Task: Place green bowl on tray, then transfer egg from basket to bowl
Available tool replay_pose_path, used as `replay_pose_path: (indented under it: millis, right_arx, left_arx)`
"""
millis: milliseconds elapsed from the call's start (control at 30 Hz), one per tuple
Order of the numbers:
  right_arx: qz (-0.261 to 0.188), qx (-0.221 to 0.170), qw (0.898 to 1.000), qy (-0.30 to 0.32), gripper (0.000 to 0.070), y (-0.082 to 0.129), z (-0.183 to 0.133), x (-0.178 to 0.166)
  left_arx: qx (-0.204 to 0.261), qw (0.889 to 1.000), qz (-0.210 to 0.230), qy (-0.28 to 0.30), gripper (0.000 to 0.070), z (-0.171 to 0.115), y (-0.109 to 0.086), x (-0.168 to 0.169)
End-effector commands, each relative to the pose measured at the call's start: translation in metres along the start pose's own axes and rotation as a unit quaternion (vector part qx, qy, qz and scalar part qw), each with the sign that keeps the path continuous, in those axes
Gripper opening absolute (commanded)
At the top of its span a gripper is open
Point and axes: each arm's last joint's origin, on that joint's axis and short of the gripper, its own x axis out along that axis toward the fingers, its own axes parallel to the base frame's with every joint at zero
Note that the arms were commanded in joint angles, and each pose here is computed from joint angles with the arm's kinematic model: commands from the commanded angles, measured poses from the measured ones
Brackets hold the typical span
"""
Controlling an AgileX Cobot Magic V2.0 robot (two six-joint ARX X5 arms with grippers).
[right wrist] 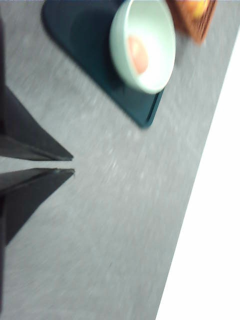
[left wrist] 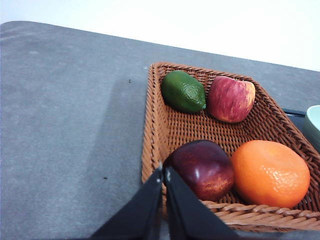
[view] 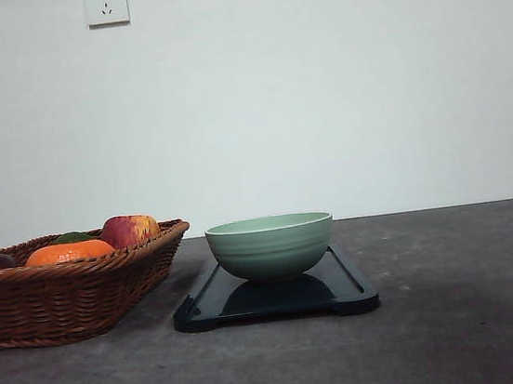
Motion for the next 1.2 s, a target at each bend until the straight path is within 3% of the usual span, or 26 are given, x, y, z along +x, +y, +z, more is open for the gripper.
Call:
replay_pose_path:
  millis: [0,433,1167]
  right_arx:
    - [-0.010,-0.004,1.000,-0.016,0.0018,0.000,-0.006,-0.003]
    - [-0.045,0.020,0.996,-0.079,0.0018,0.002,-0.049,-0.005]
    - [-0.046,0.017,0.994,-0.095,0.0018,0.002,-0.046,-0.005]
  left_arx:
    - [0.005,1.000,0.003,0.015,0.0000,-0.006,0.001,0.002]
    - [0.005,1.000,0.003,0.015,0.0000,-0.006,0.001,0.002]
    - [0.005,1.000,0.003,0.015,0.0000,-0.006,0.001,0.002]
